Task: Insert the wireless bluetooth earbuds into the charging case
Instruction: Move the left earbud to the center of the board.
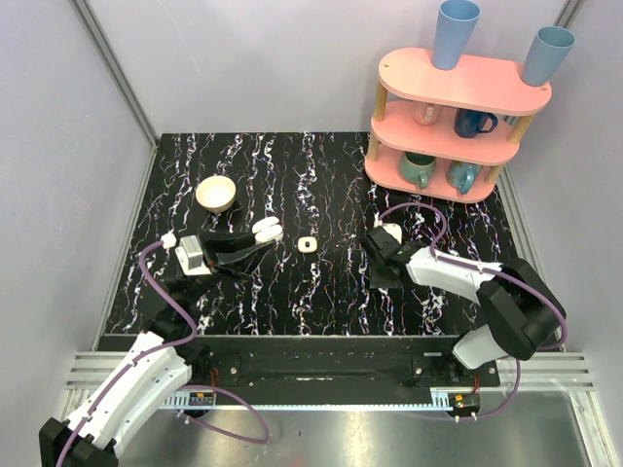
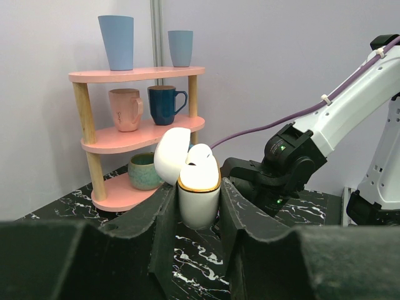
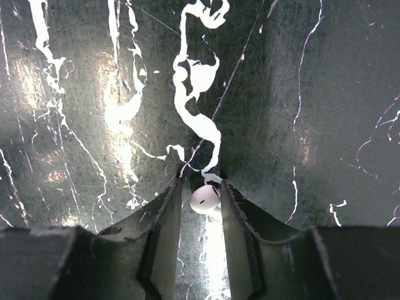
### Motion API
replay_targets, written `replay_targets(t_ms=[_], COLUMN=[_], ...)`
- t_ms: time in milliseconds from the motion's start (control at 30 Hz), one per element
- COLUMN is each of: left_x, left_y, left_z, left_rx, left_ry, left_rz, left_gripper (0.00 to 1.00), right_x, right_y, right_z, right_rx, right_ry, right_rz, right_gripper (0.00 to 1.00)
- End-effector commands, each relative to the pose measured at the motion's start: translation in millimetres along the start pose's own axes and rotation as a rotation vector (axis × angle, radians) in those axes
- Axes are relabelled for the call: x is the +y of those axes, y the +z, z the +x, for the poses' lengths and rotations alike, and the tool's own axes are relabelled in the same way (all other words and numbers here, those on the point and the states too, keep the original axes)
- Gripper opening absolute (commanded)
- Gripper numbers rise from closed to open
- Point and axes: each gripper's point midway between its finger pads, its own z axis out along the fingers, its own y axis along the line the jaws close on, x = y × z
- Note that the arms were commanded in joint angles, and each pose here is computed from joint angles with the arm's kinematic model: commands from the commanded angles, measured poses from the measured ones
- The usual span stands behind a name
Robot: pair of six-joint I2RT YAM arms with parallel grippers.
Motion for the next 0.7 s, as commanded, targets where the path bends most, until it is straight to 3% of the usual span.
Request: replay_targets(t_ms=[0, 667], left_x=[-4.7, -5.9], left_y=[3.1, 2.7], left_z=[-13.2, -13.2], left_rx=[-0.041, -0.038], left_ry=[0.014, 0.014], left_rz=[0.022, 0.027], left_gripper=[0.00, 0.00], right_x=[-1.4, -3.9], right_y=[1.6, -2.7], right_z=[11.6, 18.1], right_rx=[0.050, 0.075], right_ry=[-0.005, 0.007], right_rz=[0.020, 0.022], right_gripper=[0.38, 0.37])
